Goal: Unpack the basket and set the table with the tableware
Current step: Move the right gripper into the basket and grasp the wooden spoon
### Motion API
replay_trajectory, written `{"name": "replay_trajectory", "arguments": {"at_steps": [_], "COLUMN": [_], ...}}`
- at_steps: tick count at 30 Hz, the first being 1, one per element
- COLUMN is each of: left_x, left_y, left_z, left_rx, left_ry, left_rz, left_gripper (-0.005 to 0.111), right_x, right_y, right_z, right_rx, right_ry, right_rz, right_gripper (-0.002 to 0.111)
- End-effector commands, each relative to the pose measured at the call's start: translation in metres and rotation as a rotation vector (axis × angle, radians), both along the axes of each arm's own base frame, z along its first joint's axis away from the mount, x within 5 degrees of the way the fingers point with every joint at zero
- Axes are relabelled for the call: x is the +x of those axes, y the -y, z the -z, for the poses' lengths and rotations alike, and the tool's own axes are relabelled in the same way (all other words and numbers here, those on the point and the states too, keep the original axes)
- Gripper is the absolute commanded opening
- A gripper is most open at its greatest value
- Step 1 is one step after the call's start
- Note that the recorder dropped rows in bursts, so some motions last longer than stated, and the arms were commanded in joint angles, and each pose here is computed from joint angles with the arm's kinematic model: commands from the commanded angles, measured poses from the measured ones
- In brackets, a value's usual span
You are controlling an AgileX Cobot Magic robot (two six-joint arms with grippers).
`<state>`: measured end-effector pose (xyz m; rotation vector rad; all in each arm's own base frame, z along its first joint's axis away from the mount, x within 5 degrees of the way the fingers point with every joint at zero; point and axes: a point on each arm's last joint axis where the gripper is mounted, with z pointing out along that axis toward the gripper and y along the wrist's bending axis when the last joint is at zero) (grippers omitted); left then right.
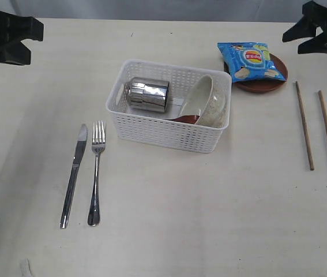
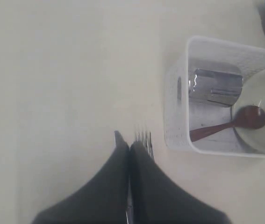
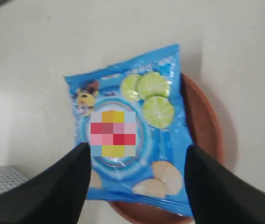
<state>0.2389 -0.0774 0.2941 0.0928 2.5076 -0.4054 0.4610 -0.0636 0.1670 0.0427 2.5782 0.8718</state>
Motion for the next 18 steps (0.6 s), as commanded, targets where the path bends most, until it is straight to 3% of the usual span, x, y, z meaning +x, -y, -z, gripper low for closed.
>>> {"name": "replay_trajectory", "arguments": {"at_steps": [1,10,18], "left_x": [0.0,0.0,0.0], "left_y": [0.0,0.0,0.0], "left_z": [0.001,0.001,0.001], "left_rx": [-0.015,-0.012,-0.012], "left_ry": [0.001,0.0,0.0], "left_rz": [-0.012,-0.008,-0.008], "left_gripper": [0.0,0.0,0.0], "right_x": [0.0,-0.016,-0.057], "right_y": [-0.026,-0.139,-0.247], "right_z": [-0.039,-0.08,-0.1], "right_rx": [0.129,0.062,-0.305], "right_ry": [0.076,0.171,0.208], "right_rz": [-0.026,-0.334,-0.704], "right_gripper": [0.056,0.056,0.056]}}
